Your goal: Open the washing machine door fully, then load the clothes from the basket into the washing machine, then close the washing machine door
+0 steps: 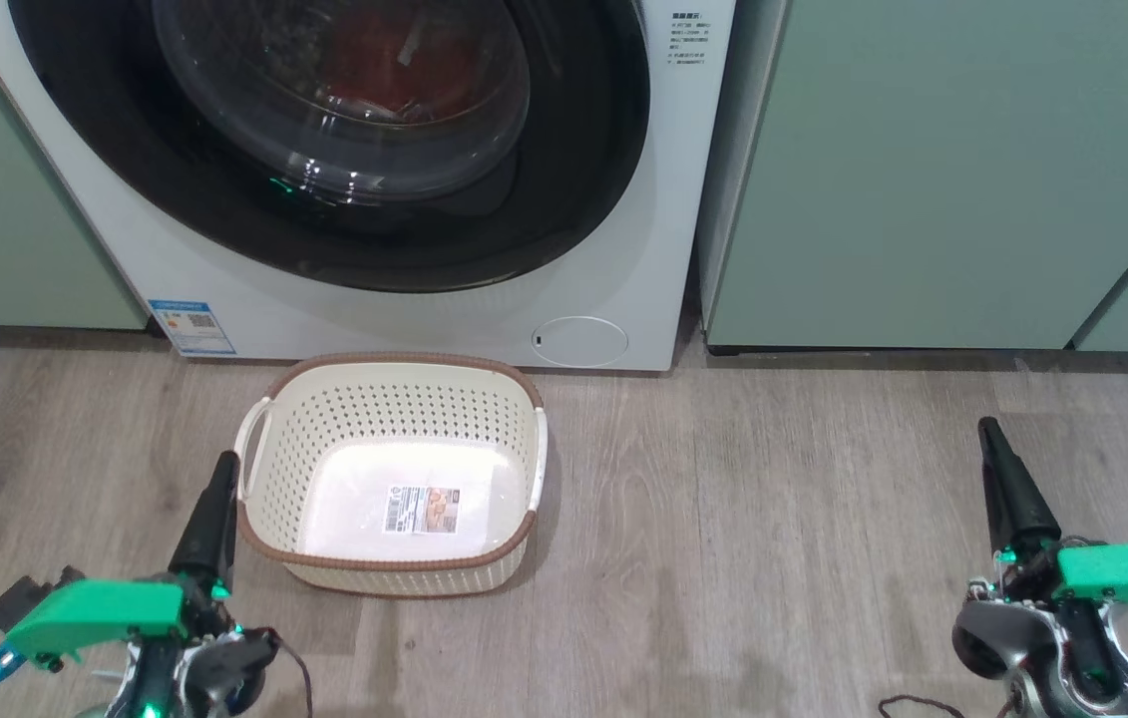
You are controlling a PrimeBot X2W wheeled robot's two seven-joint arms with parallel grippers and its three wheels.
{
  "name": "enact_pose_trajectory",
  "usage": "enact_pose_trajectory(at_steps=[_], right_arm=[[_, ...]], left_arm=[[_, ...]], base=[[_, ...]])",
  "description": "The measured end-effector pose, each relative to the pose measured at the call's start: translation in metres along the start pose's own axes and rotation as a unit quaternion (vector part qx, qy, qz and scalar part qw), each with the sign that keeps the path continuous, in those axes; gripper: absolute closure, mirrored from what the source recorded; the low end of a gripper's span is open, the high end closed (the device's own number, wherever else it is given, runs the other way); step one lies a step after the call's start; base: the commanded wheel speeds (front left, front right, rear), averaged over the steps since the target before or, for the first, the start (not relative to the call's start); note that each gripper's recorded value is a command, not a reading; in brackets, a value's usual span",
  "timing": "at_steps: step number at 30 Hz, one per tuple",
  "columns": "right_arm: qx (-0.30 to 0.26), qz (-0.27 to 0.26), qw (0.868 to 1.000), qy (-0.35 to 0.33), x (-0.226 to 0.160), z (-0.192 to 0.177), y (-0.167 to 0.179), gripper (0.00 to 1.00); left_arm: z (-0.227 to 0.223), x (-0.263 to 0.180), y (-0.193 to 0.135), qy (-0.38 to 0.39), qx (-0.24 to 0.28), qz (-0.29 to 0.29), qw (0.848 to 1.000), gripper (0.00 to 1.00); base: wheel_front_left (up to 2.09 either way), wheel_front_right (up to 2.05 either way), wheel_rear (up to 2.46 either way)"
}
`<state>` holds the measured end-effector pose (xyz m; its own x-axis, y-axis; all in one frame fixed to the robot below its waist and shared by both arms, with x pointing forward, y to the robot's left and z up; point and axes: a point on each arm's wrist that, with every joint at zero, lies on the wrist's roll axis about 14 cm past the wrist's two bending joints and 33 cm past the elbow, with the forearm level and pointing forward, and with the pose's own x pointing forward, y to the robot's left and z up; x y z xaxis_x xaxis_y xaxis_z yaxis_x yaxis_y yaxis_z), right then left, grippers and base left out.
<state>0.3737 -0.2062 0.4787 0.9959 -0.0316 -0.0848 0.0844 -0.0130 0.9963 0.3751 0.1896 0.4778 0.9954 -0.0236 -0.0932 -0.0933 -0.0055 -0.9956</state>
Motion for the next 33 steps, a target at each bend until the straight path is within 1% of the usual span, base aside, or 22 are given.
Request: enact_pose_trajectory(at_steps=[33], right_arm=[[0.0, 0.0, 1.0, 0.0, -0.0002, 0.0017, 0.0, 1.0]], left_arm=[[0.0016, -0.0001, -0.0001, -0.003, -0.004, 0.0, 1.0, 1.0]], base=[[0.0, 0.0, 0.0]])
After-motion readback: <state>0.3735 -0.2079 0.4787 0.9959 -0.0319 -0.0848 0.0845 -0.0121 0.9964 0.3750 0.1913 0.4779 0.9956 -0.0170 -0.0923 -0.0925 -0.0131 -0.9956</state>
